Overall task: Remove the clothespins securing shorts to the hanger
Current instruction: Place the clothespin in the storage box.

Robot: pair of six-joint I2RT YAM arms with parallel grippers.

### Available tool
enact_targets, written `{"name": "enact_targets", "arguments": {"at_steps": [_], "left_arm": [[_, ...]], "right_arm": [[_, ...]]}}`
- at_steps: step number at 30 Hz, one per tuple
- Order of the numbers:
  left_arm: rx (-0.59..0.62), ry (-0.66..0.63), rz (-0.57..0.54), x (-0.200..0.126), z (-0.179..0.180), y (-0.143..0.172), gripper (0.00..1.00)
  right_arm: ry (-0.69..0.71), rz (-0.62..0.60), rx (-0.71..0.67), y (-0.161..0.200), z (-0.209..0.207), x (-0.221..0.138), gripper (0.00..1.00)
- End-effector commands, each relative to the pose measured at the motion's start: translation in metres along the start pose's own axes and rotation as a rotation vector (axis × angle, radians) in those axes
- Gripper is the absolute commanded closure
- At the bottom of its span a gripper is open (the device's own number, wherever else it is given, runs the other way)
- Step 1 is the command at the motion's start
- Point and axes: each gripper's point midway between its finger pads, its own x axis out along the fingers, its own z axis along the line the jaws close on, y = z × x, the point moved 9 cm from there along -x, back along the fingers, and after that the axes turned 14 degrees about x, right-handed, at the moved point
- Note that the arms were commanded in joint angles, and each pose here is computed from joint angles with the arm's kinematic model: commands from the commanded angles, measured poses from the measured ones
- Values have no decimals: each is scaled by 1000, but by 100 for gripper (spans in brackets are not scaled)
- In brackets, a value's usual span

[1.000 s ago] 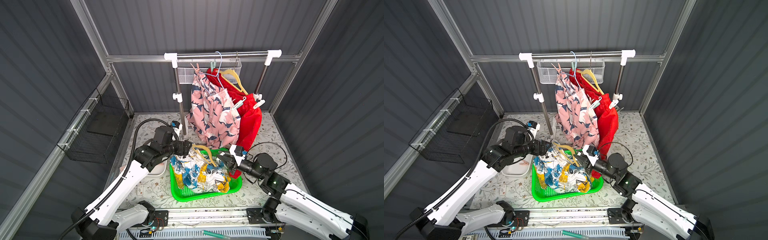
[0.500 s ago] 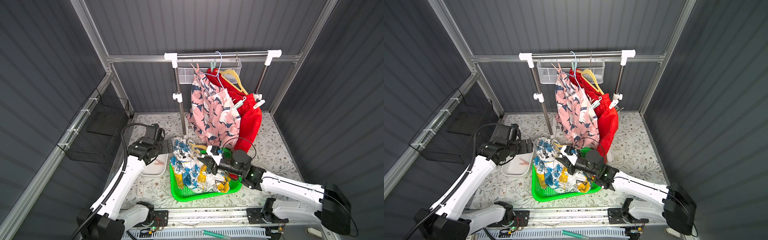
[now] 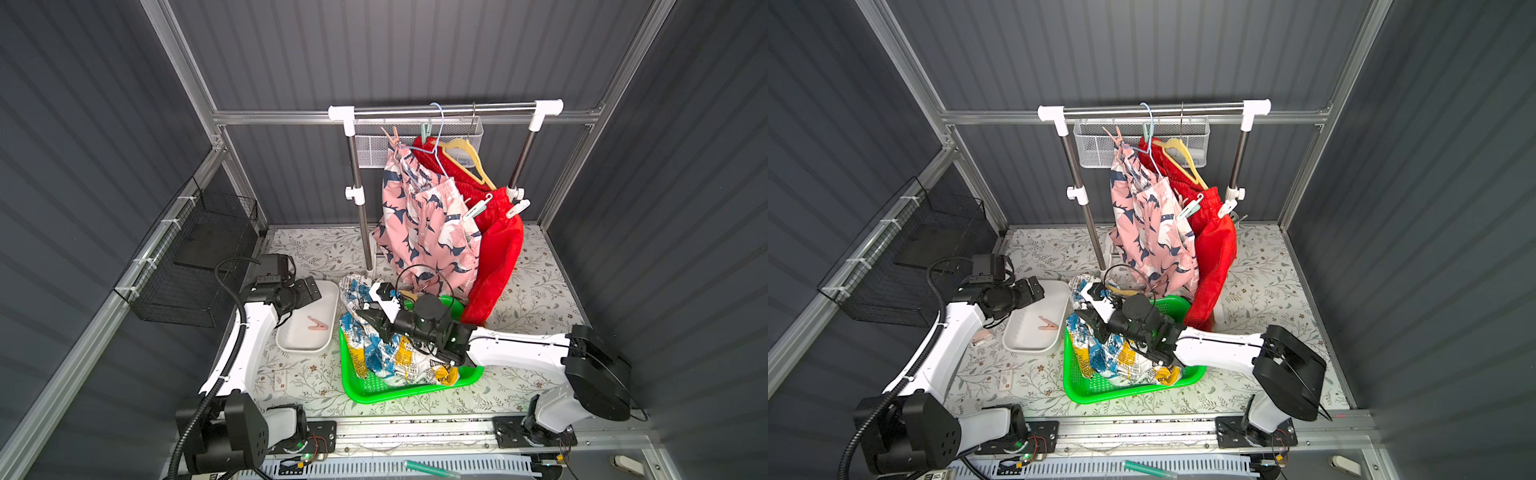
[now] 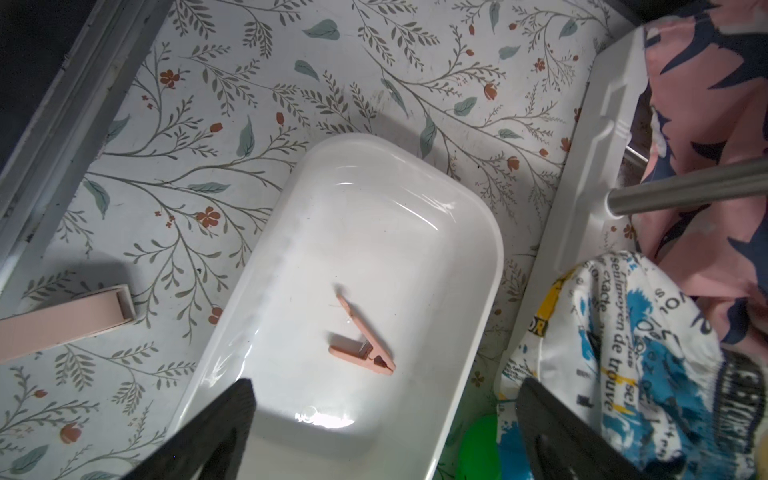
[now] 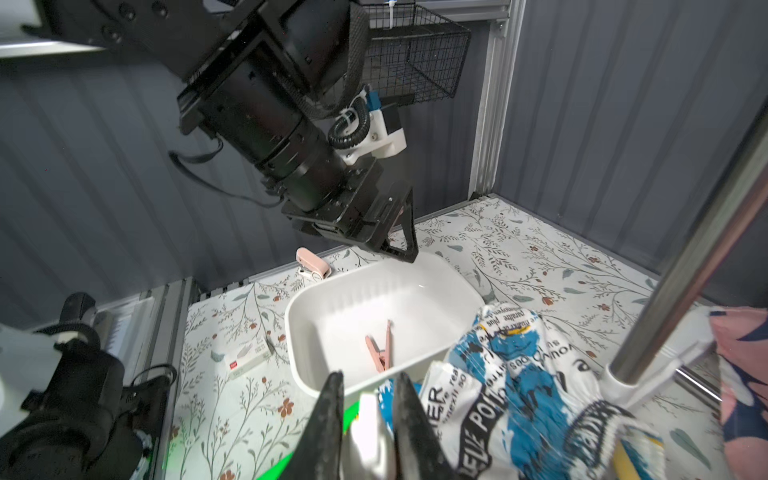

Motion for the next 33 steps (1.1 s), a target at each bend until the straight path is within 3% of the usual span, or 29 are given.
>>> {"name": "enact_targets", "arguments": {"at_steps": [1, 14, 33], "left_arm": [[-99, 14, -38, -3, 14, -1, 0], [-168, -80, -12, -3, 30, 7, 0], [-218, -263, -12, -11, 44, 11, 0]], "right_arm": [[35, -77, 60, -11, 5, 17, 83], [184, -66, 161, 2, 10, 94, 82], [290, 6, 310, 41, -3, 149, 79]]}}
